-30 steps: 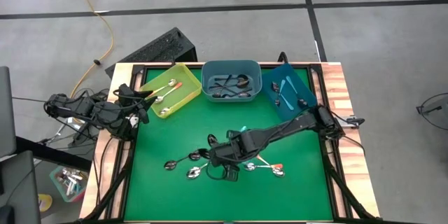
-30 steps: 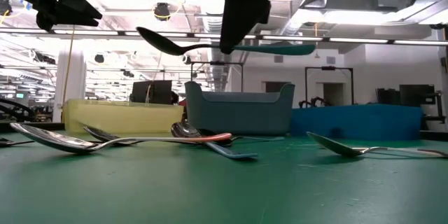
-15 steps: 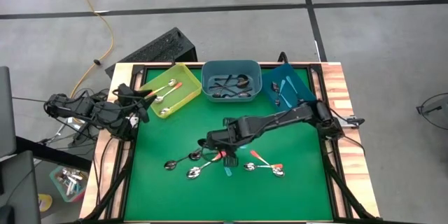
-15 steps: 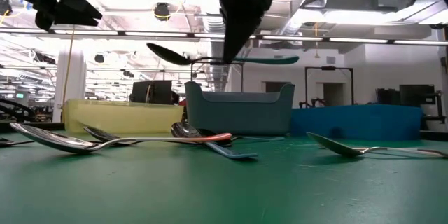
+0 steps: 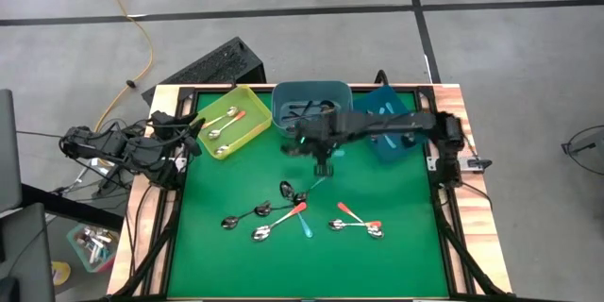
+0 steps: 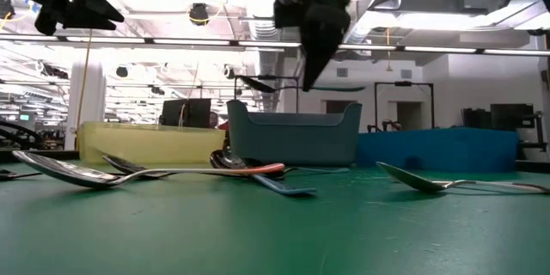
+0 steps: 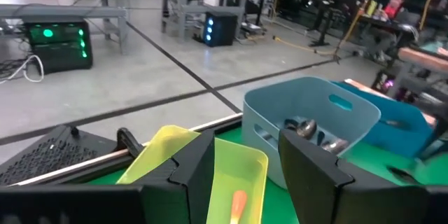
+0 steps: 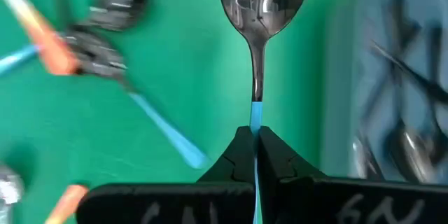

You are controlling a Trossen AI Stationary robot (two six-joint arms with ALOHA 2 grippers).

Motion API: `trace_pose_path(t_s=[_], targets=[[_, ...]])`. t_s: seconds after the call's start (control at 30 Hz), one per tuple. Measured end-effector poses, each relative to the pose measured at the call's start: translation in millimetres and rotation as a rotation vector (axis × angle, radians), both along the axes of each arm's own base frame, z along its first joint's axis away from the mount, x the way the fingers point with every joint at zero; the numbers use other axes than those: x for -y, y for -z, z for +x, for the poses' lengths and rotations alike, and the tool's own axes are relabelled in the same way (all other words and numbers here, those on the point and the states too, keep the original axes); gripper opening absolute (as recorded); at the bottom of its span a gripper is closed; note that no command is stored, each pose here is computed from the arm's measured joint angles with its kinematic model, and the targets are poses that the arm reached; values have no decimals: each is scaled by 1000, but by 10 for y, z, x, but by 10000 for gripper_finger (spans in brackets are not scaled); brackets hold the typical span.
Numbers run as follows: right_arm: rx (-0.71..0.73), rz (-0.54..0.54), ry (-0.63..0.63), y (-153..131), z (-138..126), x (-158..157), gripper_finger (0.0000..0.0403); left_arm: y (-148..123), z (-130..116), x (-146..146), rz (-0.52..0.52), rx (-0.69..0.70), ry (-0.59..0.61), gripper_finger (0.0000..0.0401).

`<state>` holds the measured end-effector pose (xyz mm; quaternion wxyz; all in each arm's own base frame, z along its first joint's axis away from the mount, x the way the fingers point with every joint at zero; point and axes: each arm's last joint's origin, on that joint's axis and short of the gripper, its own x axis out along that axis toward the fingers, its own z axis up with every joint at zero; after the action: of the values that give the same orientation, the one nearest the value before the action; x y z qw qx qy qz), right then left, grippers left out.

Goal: Sort silverware by color (type)
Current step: Put the blue spoon into the blue bin

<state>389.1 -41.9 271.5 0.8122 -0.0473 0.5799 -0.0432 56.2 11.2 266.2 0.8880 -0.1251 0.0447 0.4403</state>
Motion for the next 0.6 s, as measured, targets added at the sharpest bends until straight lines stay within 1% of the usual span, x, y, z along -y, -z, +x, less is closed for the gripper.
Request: trace_pose_path(t_s=[0.1,0.17,0.3,0.43,0.6], targets=[[52,-10,72,-58,-242,268,9,-3,-5,-4,7,6,-19,143],[66,-11,130,-103,-463,415,9,-4,-7,-6,13,8,-32,143],[85,-11,284,-140,-880,665,9,-7,-13,-11,24,11,-55,143],[87,-15,441,-144,-1283,811,9,-10,-16,-14,32,14,-71,143],[76,-5,584,-33,-1641,869,9,-11,-18,-15,32,20,-80,143]])
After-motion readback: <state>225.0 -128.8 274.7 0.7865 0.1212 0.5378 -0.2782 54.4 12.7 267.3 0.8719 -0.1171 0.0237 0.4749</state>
